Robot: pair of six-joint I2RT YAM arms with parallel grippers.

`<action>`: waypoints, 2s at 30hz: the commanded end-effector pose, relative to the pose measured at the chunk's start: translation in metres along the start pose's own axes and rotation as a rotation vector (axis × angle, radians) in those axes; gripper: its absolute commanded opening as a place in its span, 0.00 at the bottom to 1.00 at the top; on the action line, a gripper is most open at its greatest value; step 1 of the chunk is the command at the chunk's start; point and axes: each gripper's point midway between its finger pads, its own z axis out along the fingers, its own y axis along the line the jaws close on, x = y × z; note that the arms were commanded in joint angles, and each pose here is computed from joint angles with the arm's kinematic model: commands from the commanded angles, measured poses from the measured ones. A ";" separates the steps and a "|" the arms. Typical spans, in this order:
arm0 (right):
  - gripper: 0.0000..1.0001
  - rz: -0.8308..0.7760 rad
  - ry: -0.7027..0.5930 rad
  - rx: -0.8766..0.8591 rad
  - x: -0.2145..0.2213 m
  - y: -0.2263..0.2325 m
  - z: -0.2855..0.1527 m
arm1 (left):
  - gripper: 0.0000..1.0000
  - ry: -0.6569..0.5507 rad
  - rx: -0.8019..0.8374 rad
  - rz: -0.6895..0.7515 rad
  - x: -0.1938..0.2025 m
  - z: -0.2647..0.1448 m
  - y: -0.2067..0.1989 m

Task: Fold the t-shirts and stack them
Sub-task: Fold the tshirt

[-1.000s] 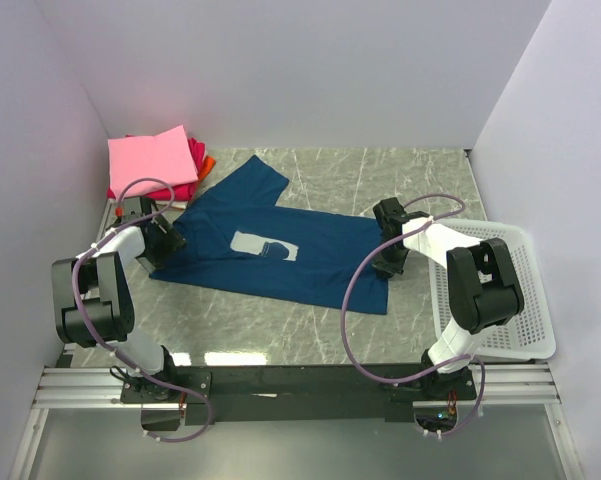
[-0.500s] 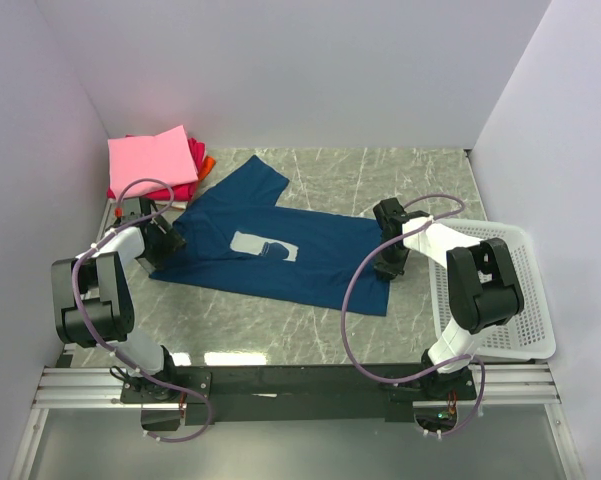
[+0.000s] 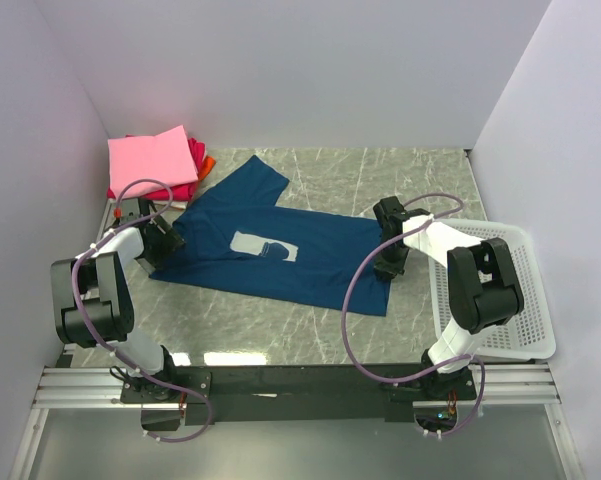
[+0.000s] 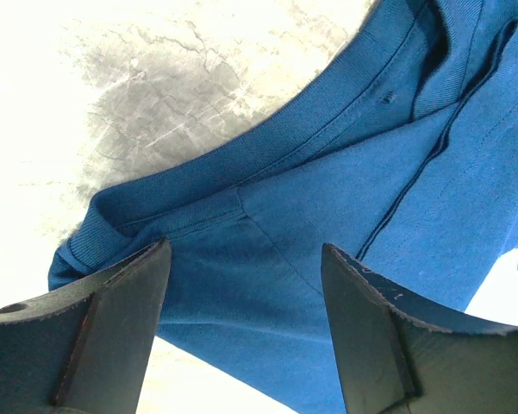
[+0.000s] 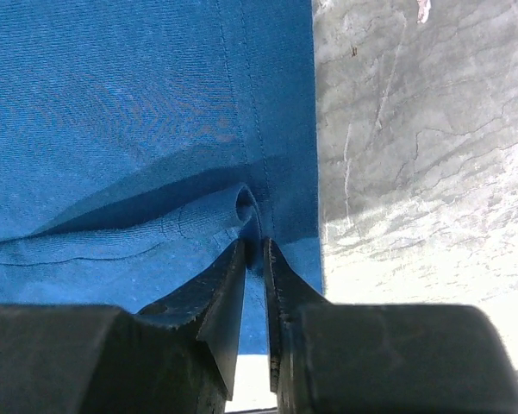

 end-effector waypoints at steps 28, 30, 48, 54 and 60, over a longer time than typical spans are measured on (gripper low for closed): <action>0.00 0.018 -0.016 0.112 0.003 -0.027 -0.014 | 0.77 0.008 0.011 -0.016 0.000 0.001 0.005; 0.00 0.016 -0.012 0.129 0.003 -0.029 -0.011 | 0.77 0.009 0.015 -0.016 0.000 0.001 0.004; 0.41 -0.125 -0.153 -0.096 -0.030 0.043 -0.069 | 0.77 -0.130 0.180 -0.002 -0.043 -0.050 -0.044; 0.40 -0.148 -0.082 -0.260 -0.006 0.079 -0.047 | 0.72 -0.114 0.205 0.064 -0.026 -0.054 -0.062; 0.36 -0.174 0.017 -0.276 0.024 0.080 -0.015 | 0.70 -0.022 0.206 0.133 0.016 -0.035 -0.079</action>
